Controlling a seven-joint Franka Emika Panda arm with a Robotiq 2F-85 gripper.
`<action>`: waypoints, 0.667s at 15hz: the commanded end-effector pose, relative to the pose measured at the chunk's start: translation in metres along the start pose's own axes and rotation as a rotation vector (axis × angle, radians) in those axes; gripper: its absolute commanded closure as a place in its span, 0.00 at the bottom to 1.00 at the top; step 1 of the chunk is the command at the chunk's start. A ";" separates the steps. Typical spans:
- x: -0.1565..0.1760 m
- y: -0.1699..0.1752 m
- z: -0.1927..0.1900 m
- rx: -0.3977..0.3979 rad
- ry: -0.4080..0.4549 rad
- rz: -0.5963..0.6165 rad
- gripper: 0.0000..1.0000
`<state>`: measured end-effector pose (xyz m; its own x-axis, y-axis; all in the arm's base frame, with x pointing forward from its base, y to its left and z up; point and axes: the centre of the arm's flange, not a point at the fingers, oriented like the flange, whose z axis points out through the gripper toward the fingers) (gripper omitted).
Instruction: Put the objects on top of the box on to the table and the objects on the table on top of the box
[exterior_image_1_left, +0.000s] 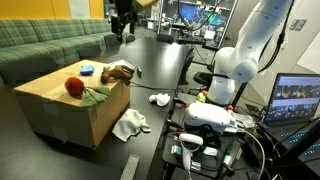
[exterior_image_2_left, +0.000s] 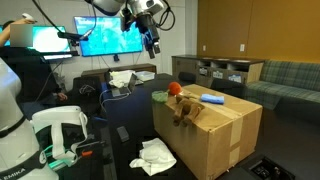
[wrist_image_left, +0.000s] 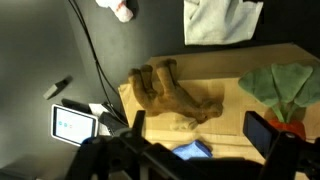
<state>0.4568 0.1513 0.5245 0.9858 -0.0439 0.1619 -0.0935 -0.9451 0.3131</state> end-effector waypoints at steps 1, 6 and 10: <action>-0.078 0.046 -0.031 0.007 -0.038 0.032 0.00; -0.162 0.090 -0.043 0.060 -0.021 0.140 0.00; -0.194 0.108 -0.035 0.159 0.053 0.218 0.00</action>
<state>0.2866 0.0869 0.5670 0.9618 -0.2054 0.1808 -0.2415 -0.9480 0.2075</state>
